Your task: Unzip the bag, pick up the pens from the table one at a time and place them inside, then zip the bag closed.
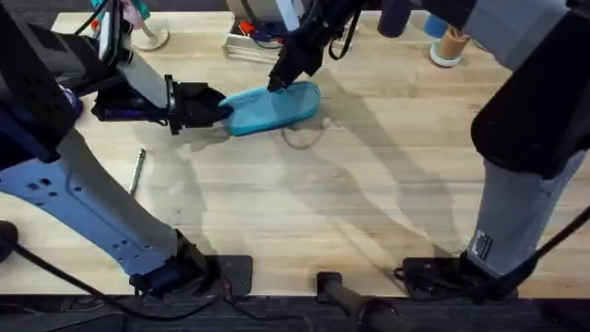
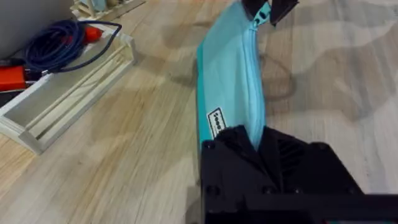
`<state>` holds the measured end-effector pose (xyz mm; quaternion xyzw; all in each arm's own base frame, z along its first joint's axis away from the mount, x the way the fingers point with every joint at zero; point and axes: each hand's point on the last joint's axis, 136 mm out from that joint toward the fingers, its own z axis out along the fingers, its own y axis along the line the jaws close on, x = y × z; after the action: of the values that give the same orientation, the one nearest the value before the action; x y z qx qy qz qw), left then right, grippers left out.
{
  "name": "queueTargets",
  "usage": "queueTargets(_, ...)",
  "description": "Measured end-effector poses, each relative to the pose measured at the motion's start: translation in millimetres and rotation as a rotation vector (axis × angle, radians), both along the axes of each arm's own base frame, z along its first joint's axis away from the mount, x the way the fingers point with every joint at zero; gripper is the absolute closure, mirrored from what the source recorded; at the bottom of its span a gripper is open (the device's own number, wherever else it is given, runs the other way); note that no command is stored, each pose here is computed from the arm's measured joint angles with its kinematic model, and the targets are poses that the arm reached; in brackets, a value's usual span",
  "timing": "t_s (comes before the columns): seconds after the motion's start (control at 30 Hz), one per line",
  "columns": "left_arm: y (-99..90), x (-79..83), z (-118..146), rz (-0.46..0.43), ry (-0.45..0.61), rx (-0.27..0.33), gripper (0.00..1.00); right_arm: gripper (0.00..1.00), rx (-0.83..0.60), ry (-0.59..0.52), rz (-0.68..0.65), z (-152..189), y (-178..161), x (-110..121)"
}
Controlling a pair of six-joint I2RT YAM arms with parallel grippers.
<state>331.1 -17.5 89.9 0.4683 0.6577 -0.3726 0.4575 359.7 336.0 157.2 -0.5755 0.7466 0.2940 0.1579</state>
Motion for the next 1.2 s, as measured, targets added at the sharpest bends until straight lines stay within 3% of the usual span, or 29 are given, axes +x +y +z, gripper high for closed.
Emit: queueTargets(1.2,1.7,0.9,0.5,0.005,-0.003,0.001,0.959,0.97,0.036,-0.1,0.061,5.1,33.7,-4.3)
